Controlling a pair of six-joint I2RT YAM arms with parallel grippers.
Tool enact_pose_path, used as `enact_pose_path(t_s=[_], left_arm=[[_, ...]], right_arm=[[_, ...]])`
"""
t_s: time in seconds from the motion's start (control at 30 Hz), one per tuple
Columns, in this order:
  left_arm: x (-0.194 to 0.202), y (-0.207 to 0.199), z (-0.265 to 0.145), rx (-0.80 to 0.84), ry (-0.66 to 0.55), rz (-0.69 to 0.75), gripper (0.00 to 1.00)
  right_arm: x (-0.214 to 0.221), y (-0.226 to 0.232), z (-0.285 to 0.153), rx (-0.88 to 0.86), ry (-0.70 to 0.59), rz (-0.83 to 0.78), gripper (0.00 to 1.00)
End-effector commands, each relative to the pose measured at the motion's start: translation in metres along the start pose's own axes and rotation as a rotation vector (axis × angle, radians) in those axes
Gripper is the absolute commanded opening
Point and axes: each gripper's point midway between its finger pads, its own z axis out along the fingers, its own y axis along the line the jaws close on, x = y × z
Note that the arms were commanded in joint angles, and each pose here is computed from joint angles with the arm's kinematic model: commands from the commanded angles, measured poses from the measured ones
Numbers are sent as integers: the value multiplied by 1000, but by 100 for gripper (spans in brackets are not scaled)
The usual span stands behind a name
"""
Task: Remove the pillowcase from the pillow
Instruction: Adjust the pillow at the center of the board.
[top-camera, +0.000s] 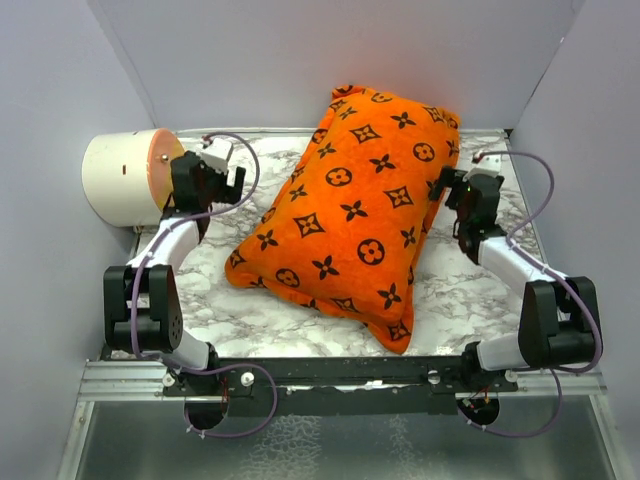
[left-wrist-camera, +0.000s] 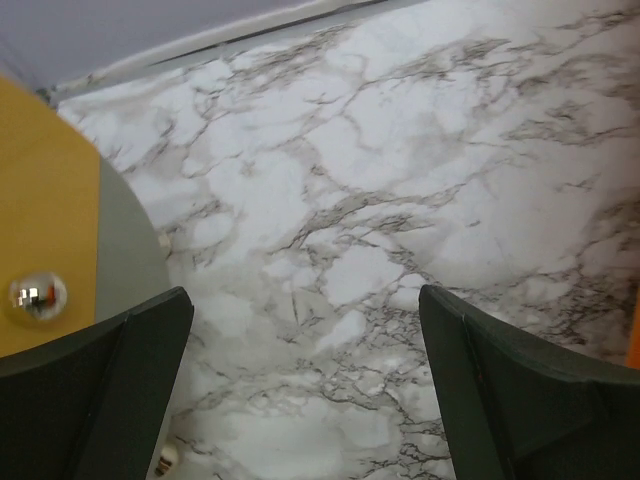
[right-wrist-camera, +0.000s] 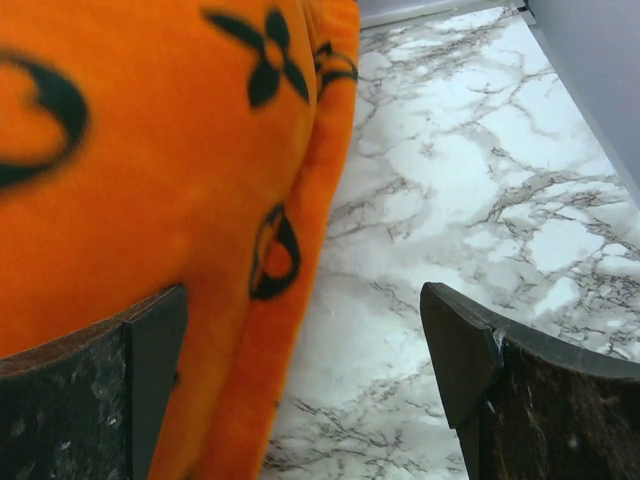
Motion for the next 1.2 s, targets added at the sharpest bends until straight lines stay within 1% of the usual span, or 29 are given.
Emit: enact_pose_path(t_s=[0.0, 0.1, 0.2, 0.27, 0.37, 0.53, 0.63, 0.7, 0.73, 0.77, 0.83, 0.9, 0.93, 0.97, 1.0, 1.07, 1.17], left_arm=[[33, -56, -57, 395, 290, 127, 99], [21, -75, -83, 528, 258, 193, 99], [16, -102, -101, 640, 252, 278, 99], [21, -121, -107, 702, 281, 328, 99], [35, -147, -113, 798, 334, 381, 99], [63, -168, -111, 851, 362, 456, 99], [76, -169, -102, 813, 378, 505, 93], [81, -162, -91, 754, 391, 526, 83], [82, -157, -86, 720, 399, 540, 76], [82, -151, -80, 680, 406, 546, 69], [80, -140, -68, 602, 407, 560, 49], [70, -126, -52, 494, 381, 569, 26], [63, -118, -44, 427, 368, 564, 13], [54, -109, -34, 359, 346, 564, 5], [44, -99, -24, 288, 331, 567, 0], [19, -79, -5, 157, 293, 568, 0], [-19, -54, 17, 19, 267, 544, 0]], right_arm=[[10, 8, -9, -12, 222, 110, 100], [-6, 22, -16, -79, 222, 137, 100], [-35, 39, -24, -178, 154, 161, 100], [-52, 49, -22, -223, 140, 173, 100], [-63, 58, -5, -245, 185, 187, 100], [-71, 64, 31, -287, 242, 259, 100], [-68, 65, 61, -294, 259, 279, 100], [-65, 71, 80, -312, 275, 280, 100], [-65, 73, 90, -316, 282, 286, 98], [-62, 77, 98, -327, 292, 295, 97], [-58, 90, 105, -392, 313, 327, 91], [-49, 100, 105, -446, 335, 366, 82], [-45, 104, 102, -469, 344, 392, 73], [-40, 108, 97, -491, 348, 416, 64], [-26, 108, 89, -497, 373, 443, 55], [-11, 108, 71, -498, 391, 478, 39], [10, 98, 37, -444, 397, 504, 23]])
